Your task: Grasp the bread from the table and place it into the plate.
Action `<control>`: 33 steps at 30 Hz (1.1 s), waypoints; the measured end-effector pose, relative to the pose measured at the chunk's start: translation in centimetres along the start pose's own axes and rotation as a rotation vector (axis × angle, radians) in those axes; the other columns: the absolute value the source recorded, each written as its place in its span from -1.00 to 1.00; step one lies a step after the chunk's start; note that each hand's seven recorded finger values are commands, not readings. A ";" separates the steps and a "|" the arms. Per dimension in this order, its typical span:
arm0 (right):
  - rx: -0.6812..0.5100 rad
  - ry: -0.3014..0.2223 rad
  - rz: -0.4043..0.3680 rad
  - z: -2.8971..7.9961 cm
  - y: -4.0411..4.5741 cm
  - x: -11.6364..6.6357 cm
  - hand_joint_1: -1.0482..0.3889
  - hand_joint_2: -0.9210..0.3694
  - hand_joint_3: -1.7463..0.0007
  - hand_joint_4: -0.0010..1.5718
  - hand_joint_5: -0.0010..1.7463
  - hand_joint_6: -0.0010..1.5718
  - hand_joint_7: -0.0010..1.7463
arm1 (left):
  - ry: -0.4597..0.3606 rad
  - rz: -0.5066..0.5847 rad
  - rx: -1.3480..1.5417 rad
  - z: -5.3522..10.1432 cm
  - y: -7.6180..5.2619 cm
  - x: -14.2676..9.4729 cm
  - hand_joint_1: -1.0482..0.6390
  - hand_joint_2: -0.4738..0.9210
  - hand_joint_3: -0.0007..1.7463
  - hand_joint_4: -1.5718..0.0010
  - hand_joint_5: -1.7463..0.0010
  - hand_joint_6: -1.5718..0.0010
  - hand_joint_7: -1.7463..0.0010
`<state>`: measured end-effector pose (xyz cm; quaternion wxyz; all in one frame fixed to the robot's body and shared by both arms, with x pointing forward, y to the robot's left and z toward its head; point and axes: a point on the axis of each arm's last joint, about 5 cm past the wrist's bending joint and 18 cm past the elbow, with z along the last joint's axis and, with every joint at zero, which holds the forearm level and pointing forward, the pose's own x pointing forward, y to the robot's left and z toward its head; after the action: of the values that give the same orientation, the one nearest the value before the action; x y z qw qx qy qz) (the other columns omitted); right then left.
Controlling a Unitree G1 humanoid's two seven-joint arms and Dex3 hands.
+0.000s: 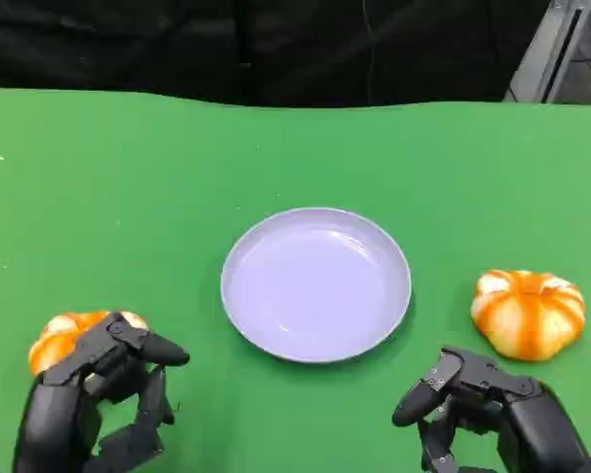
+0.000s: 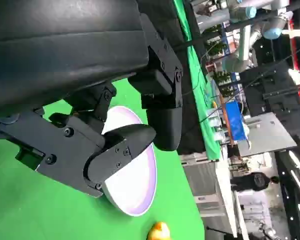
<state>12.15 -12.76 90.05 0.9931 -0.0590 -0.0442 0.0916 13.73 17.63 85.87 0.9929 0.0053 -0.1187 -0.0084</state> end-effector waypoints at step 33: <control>0.000 -0.001 0.000 0.1 0.06 0.0 0.51 -0.30 -0.39 -0.06 0.92 -0.06 0.53 | 0.003 -0.032 0.465 0.2 1.0 0.5 -0.43 1.00 -0.85 0.85 0.78 0.66 1.00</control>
<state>12.09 -12.70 90.12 0.9931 -0.0589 -0.0446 0.0916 14.17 18.63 86.21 0.9649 0.2358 -0.1157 0.0033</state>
